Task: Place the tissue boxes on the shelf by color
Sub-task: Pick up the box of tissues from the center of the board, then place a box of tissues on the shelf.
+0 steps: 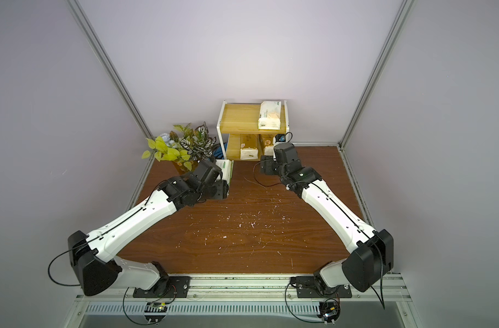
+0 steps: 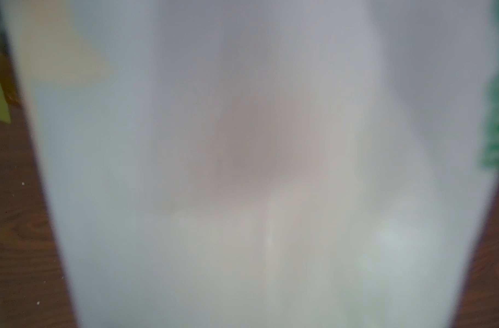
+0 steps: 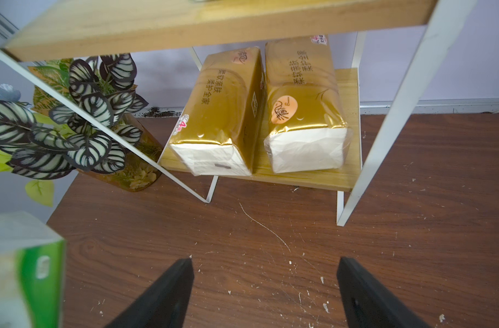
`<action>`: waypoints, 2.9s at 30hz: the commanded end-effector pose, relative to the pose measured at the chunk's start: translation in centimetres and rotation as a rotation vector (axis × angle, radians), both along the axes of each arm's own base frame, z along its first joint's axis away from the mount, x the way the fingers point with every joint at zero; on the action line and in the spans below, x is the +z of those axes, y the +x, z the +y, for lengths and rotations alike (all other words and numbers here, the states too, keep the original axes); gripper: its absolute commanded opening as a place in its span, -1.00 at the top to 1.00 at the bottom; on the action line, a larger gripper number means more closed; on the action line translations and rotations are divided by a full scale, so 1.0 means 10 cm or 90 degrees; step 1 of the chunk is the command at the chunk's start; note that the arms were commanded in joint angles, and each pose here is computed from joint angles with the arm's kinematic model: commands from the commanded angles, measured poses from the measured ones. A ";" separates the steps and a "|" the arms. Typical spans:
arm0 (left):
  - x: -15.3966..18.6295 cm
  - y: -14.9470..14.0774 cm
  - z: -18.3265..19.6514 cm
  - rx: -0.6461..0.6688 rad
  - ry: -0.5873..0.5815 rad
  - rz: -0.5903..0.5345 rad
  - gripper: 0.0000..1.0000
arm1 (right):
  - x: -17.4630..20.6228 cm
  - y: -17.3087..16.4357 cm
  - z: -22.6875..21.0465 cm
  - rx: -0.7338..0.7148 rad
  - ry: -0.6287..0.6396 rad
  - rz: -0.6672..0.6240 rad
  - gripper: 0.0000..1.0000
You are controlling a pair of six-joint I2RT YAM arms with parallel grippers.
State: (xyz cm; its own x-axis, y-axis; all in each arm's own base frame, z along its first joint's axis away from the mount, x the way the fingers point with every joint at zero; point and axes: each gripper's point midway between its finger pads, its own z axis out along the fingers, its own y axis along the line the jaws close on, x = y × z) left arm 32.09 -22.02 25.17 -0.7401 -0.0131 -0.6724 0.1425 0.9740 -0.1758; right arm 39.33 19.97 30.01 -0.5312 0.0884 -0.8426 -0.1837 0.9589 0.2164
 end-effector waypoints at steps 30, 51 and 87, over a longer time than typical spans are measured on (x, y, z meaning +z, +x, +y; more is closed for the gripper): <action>1.50 1.54 -0.52 -0.009 0.003 -0.255 -0.33 | 0.16 -0.31 -0.36 -0.076 0.037 -0.030 -0.71; 1.51 1.92 -0.63 0.031 -0.003 -0.327 -0.40 | -0.09 -0.56 -0.55 -0.103 0.034 0.004 -0.71; 1.61 1.71 -0.59 0.013 -0.059 -0.310 -0.99 | -0.15 -0.65 -0.60 -0.112 0.046 0.017 -0.72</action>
